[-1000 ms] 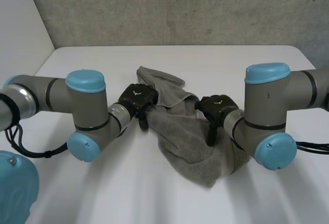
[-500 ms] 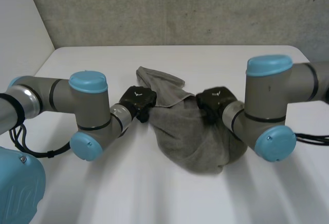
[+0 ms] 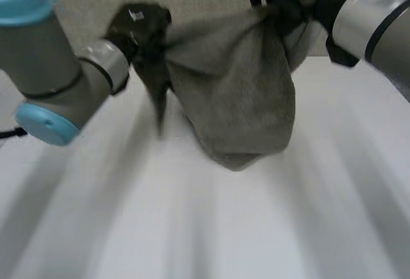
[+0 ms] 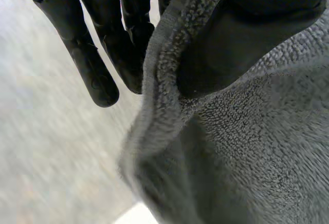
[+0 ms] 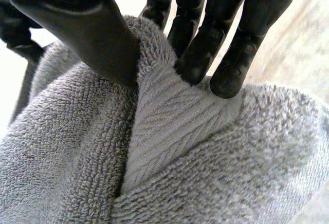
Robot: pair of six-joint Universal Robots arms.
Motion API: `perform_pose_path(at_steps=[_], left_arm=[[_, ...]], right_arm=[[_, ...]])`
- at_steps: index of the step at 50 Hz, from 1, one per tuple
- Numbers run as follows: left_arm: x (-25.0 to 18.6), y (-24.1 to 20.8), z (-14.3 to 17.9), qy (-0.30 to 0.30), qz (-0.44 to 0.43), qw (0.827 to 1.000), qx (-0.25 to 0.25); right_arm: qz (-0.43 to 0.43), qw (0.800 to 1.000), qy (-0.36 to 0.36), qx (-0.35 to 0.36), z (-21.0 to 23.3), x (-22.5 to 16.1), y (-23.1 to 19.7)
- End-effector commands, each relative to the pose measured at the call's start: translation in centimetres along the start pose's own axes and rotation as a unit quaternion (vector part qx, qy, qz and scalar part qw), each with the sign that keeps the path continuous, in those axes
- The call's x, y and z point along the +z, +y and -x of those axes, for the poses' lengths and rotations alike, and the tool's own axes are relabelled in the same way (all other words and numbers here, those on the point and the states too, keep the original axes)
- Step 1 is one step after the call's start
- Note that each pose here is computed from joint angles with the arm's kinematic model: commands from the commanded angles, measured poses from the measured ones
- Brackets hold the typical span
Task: Fold the towel.
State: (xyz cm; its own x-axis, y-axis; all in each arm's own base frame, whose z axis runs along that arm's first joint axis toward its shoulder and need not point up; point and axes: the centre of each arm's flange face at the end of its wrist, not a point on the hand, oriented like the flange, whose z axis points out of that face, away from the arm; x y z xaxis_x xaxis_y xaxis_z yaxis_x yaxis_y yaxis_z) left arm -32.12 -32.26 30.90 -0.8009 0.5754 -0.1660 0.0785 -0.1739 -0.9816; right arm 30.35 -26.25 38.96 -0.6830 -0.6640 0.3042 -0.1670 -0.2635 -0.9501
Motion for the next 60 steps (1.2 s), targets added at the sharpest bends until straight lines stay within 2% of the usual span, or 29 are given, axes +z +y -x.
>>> perform_pose_path(at_steps=[1,3,4,5,6,7,8,9,10,12,14,15,17,18,20,21,22,23,24,25,26,28,29,31,36,42,52,57,60], left_arm=[[2.1,-6.7,2.7,-0.040,-0.172,0.984,0.033],[4.1,-8.7,4.2,-0.068,-0.261,0.961,0.055],[4.2,-8.7,4.2,-0.068,-0.262,0.961,0.055],[4.8,-9.9,5.2,-0.084,-0.303,0.947,0.068],[4.8,-9.9,5.2,-0.085,-0.303,0.947,0.068],[5.1,-10.9,5.8,-0.094,-0.329,0.937,0.073],[5.0,-11.9,6.2,-0.103,-0.345,0.930,0.075],[5.0,-12.0,6.2,-0.103,-0.346,0.930,0.075],[4.9,-12.5,6.4,-0.107,-0.353,0.926,0.076],[4.7,-12.7,6.5,-0.110,-0.353,0.926,0.074],[4.1,-11.8,7.0,-0.111,-0.318,0.939,0.072],[4.1,-11.8,7.0,-0.111,-0.317,0.939,0.072],[3.2,-8.5,7.7,-0.112,-0.245,0.961,0.065],[3.2,-8.4,7.7,-0.112,-0.245,0.961,0.065],[2.1,-4.3,7.6,-0.103,-0.173,0.978,0.056],[2.1,-4.3,7.6,-0.103,-0.173,0.978,0.056],[1.4,-2.1,7.2,-0.090,-0.137,0.985,0.051],[0.6,0.4,6.7,-0.074,-0.098,0.991,0.044],[0.6,0.4,6.7,-0.074,-0.097,0.992,0.043],[-0.3,2.9,6.3,-0.059,-0.059,0.996,0.034],[-0.3,2.9,6.3,-0.059,-0.059,0.996,0.034],[-2.8,7.4,5.3,-0.029,0.015,0.999,0.015],[-2.8,7.4,5.3,-0.029,0.015,0.999,0.015],[-5.4,11.2,4.0,0.001,0.078,0.997,0.001],[-8.8,15.3,2.0,0.035,0.152,0.988,-0.007],[-10.1,17.9,0.9,0.050,0.189,0.981,0.010],[-8.6,17.8,2.9,-0.038,0.174,0.983,0.049],[-8.4,17.8,2.6,-0.050,0.165,0.985,0.029],[-8.0,18.0,1.1,-0.039,0.148,0.988,0.008]], right_arm=[[-0.119,0.991,0.030,-0.060,-1.5,3.5,-2.9],[-0.218,0.969,0.052,-0.102,-1.7,6.1,-4.9],[-0.219,0.969,0.052,-0.102,-1.7,6.1,-4.9],[-0.275,0.951,0.064,-0.122,-1.3,7.0,-6.3],[-0.330,0.930,0.080,-0.141,-0.9,7.4,-7.9],[-0.330,0.930,0.080,-0.141,-0.9,7.4,-7.9],[-0.372,0.910,0.098,-0.153,-1.0,7.6,-9.2],[-0.373,0.910,0.098,-0.154,-1.0,7.6,-9.3],[-0.400,0.895,0.118,-0.159,-1.4,7.3,-10.4],[-0.397,0.895,0.133,-0.154,-1.6,7.4,-10.3],[-0.350,0.917,0.134,-0.136,-1.6,7.7,-8.5],[-0.350,0.917,0.134,-0.136,-1.6,7.7,-8.5],[-0.252,0.956,0.093,-0.117,-0.4,8.0,-4.8],[-0.252,0.956,0.093,-0.117,-0.4,8.0,-4.8],[-0.130,0.986,0.036,-0.100,1.4,7.8,0.2],[-0.130,0.986,0.036,-0.100,1.4,7.8,0.2],[-0.063,0.993,0.001,-0.099,2.5,7.3,2.9],[0.004,0.994,-0.033,-0.106,3.7,6.5,5.5],[0.004,0.994,-0.034,-0.106,3.7,6.5,5.5],[0.070,0.989,-0.064,-0.116,4.8,5.4,7.9],[0.071,0.989,-0.064,-0.116,4.8,5.3,7.9],[0.178,0.968,-0.125,-0.122,6.6,2.7,12.0],[0.179,0.968,-0.126,-0.122,6.6,2.6,12.0],[0.226,0.955,-0.153,-0.114,7.9,0.3,14.3],[0.235,0.953,-0.152,-0.114,8.3,-2.2,15.6],[0.233,0.957,-0.130,-0.114,7.6,-3.6,16.4],[0.264,0.953,-0.115,-0.092,7.2,-6.1,18.6],[0.255,0.959,-0.082,-0.090,6.1,-6.4,19.6],[0.253,0.964,-0.052,-0.056,5.2,-6.8,20.2]])
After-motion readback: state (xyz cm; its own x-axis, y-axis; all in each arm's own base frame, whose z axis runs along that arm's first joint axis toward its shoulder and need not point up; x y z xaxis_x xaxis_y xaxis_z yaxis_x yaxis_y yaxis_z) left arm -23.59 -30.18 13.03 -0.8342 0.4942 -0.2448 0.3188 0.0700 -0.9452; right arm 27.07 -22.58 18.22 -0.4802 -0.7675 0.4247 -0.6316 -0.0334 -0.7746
